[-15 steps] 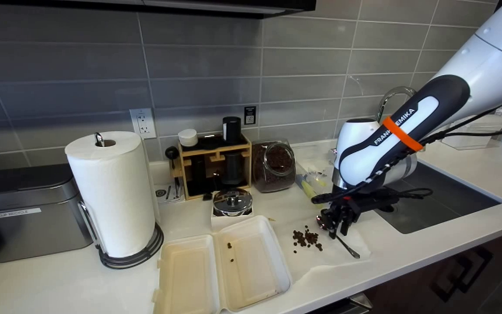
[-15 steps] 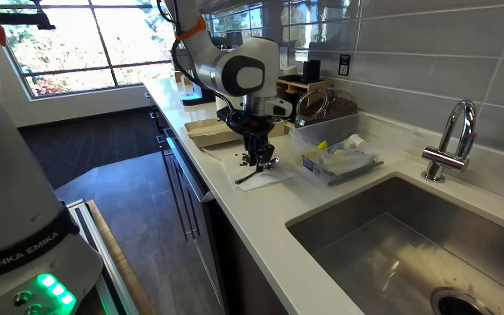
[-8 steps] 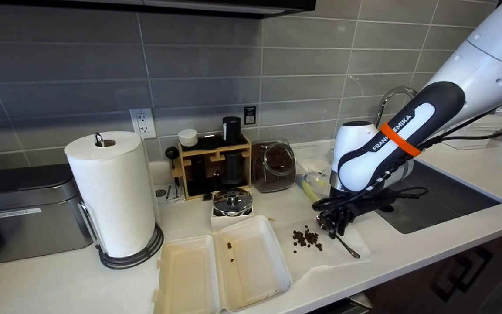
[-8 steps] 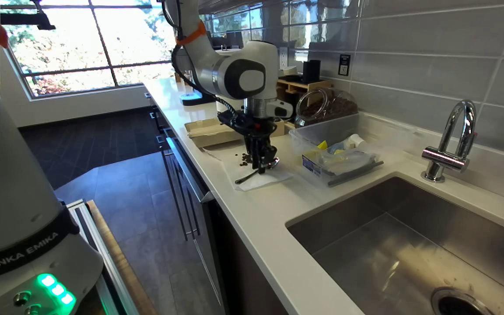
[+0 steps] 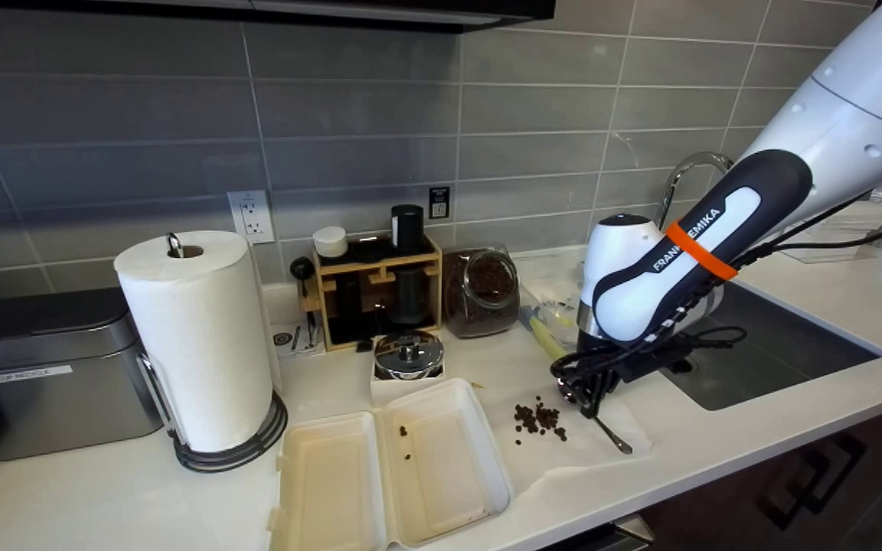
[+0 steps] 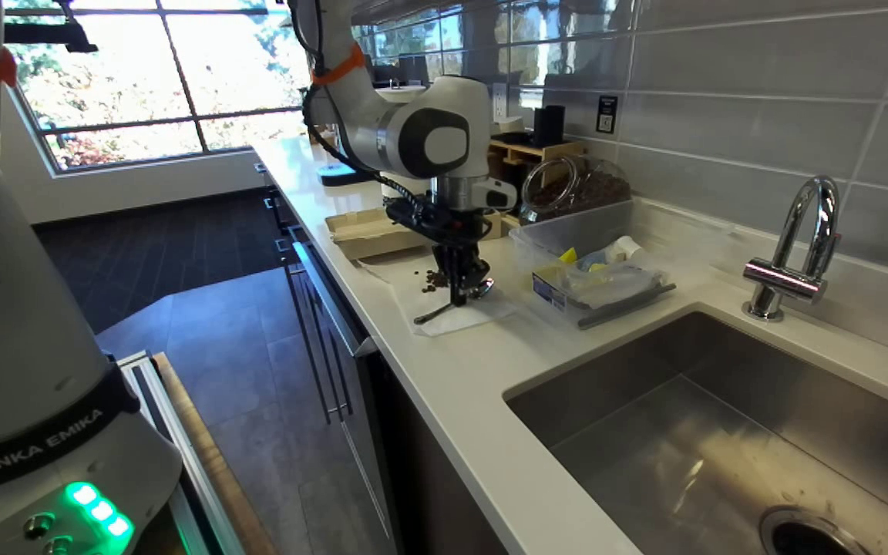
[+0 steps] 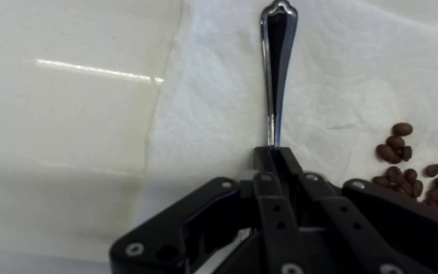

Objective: Use the silver spoon to put the coffee beans from the napkin into the food pack.

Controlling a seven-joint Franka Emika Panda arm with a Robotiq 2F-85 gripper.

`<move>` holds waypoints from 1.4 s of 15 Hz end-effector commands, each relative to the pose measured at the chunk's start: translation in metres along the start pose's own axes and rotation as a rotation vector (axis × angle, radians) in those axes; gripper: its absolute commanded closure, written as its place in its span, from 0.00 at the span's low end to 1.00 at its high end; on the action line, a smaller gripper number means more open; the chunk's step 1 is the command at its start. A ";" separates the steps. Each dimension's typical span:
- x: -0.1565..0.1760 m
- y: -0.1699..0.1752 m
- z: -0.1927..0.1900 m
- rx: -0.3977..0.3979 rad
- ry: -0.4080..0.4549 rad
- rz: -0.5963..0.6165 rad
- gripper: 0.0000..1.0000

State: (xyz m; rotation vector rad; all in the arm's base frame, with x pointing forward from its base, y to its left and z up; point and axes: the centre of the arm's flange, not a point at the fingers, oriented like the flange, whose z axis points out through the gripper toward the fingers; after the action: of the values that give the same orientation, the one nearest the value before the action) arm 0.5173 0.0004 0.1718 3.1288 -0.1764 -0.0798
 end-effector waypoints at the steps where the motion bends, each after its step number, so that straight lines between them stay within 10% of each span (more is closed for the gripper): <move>1: -0.005 -0.007 -0.002 0.004 0.014 -0.018 0.98; 18: -0.022 -0.070 -0.031 -0.377 -0.143 -0.113 0.98; 21: -0.025 -0.068 -0.035 -0.349 -0.140 -0.119 0.98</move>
State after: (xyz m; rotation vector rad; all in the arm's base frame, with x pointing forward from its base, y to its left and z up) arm 0.5021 0.0714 0.2070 2.7817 0.0234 -0.2963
